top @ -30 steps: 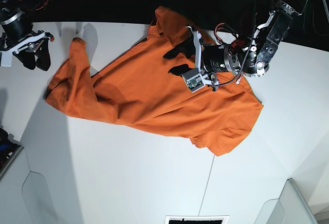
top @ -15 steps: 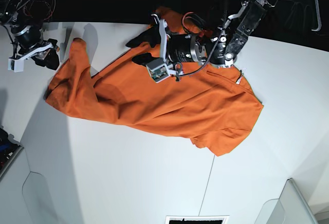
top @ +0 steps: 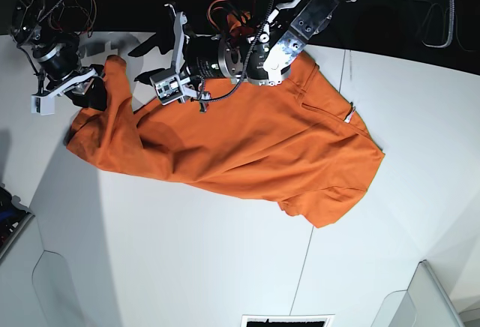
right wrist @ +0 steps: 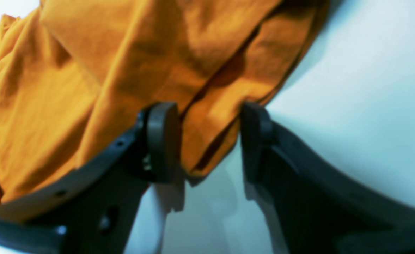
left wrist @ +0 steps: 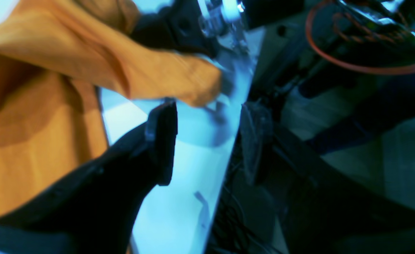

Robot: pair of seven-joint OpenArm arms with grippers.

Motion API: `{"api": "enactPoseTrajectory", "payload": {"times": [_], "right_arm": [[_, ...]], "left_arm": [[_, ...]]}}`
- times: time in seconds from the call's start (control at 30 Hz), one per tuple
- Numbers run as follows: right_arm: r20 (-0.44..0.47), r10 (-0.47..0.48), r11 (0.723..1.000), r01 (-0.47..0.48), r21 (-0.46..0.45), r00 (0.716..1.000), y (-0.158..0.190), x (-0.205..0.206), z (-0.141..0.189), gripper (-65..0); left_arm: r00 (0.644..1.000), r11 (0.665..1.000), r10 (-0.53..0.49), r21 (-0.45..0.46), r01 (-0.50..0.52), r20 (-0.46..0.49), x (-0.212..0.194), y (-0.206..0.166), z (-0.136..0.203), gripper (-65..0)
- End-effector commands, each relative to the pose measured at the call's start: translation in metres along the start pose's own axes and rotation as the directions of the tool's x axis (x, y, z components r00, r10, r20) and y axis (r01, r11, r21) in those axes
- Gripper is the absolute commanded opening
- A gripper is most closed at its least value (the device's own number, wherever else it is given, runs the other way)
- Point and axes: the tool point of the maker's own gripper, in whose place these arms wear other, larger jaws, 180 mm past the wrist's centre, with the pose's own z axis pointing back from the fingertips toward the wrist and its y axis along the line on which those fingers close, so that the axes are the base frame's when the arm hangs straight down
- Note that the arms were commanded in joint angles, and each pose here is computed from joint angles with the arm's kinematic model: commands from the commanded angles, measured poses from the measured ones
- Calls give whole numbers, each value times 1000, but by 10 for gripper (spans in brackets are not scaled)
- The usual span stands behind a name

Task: Layout the t-shirt on the table in an organized manner, then fold the t-shirt properly
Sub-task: 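Grasp the bunched shirt fabric near the right gripper with the left gripper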

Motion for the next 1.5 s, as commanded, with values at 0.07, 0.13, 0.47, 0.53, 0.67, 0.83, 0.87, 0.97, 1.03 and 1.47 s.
{"api": "enactPoseTrajectory", "payload": {"times": [0.07,0.13,0.47,0.53,0.67,0.83,0.87,0.97,1.03,1.47], "right_arm": [[4,18,1000,-18,5,1000,1,5,1,-359],[3,17,1000,-17,5,1000,1,5,1,-359],[-5,29,1000,-29,-5,1000,-2,4,1,-360],[-4,29,1000,-29,-4,1000,-2,4,1,-360],[-3,28,1000,-28,-4,1000,-1,4,1,-369],[4,29,1000,-29,-4,1000,-1,6,1,-604],[12,29,1000,-29,-5,1000,-1,7,1,-649],[38,50,999,-49,-22,998,-4,12,2,-650],[44,77,996,-76,-44,996,-9,14,2,-650],[46,50,999,-51,7,998,1,14,2,-650]], "left_arm": [[997,1000,-1,-8,1,74,23,0,-10,-333],[998,1000,-3,-5,4,67,21,1,-19,-333],[996,998,64,24,-66,54,14,18,-47,-334],[997,997,67,21,-68,44,10,17,-52,-334],[998,998,64,12,-65,25,3,11,-60,-338],[1000,999,28,-29,-28,4,0,-6,-67,-649],[1000,999,22,-39,-22,-3,-1,-10,-68,-650],[1000,997,-11,-75,12,13,7,-20,-67,-650],[999,997,-31,-75,34,42,19,-20,-63,-650],[997,999,-11,33,8,81,40,-3,-55,-335]]}}
